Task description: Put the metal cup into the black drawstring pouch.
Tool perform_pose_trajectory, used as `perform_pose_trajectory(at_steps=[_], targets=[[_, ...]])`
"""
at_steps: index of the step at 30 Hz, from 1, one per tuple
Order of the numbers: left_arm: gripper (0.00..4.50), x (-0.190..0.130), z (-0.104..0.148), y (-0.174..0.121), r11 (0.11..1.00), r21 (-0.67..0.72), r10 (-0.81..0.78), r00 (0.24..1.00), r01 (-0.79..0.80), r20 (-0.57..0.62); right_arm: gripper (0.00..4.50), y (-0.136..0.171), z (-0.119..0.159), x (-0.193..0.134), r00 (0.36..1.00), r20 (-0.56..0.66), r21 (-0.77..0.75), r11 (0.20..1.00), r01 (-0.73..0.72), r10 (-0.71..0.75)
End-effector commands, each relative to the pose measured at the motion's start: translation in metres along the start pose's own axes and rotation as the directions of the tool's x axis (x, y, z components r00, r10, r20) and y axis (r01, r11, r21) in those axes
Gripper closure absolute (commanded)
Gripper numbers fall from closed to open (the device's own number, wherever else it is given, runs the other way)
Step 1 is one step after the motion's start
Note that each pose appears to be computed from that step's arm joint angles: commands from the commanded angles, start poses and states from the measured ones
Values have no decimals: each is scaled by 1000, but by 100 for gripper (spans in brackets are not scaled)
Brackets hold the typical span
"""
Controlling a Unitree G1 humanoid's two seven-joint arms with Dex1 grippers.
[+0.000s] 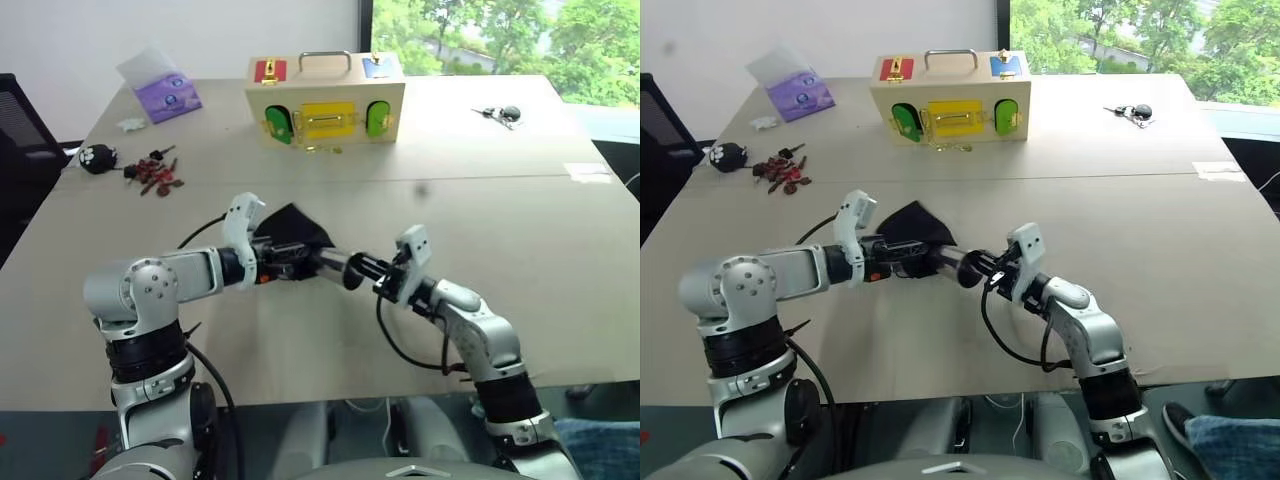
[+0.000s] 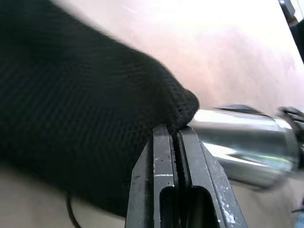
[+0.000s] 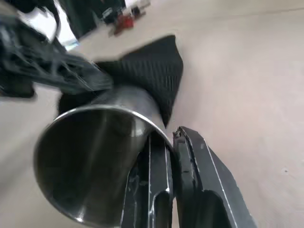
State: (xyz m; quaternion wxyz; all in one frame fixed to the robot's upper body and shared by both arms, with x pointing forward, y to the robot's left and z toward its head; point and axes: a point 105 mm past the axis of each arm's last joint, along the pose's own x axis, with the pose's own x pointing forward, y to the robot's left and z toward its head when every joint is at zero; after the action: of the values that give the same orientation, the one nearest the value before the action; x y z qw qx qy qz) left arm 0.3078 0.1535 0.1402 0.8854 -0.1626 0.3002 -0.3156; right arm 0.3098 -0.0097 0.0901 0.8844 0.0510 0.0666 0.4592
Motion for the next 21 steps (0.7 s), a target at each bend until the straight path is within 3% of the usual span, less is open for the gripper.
perform_pose_trajectory(at_steps=[1, 3, 7, 8, 10, 11, 15, 17, 20, 21], targets=[[450, -1, 2, -13, 998, 55, -38, 999, 38, 10, 443, -2, -6, 11, 997, -59, -220, 975, 34, -48], [450, -3, 2, -16, 995, 89, -37, 999, 36, 5, 443, -8, 0, 17, 994, -48, -335, 939, 79, -101], [450, -4, 4, -24, 988, 149, -45, 999, 43, 9, 443, -1, 9, 30, 996, -61, -566, 824, 22, -69], [450, -4, 5, -26, 986, 160, -50, 999, 47, 10, 443, 0, 16, 36, 997, -36, -504, 863, 42, -69], [450, -3, 7, -32, 980, 192, -66, 998, 61, 21, 443, 3, 27, 47, 997, 14, -183, 980, 78, -77], [450, -3, 6, -36, 976, 201, -87, 996, 81, 20, 443, 8, 28, 52, 999, 11, -92, 994, 51, -50], [450, -2, 9, -43, 969, 232, -100, 994, 89, 36, 443, 16, 32, 65, 999, -21, -2, 1000, 28, -28], [450, -2, 11, -47, 968, 228, -120, 991, 103, 61, 443, 15, 28, 70, 997, -69, 135, 989, 53, -44], [450, -2, 11, -47, 975, 197, -121, 990, 105, 72, 443, 8, 31, 72, 992, -75, -166, 982, 89, -103], [450, -1, 12, -47, 977, 185, -121, 990, 105, 78, 443, 6, 37, 73, 990, -36, -443, 891, 104, -134]])
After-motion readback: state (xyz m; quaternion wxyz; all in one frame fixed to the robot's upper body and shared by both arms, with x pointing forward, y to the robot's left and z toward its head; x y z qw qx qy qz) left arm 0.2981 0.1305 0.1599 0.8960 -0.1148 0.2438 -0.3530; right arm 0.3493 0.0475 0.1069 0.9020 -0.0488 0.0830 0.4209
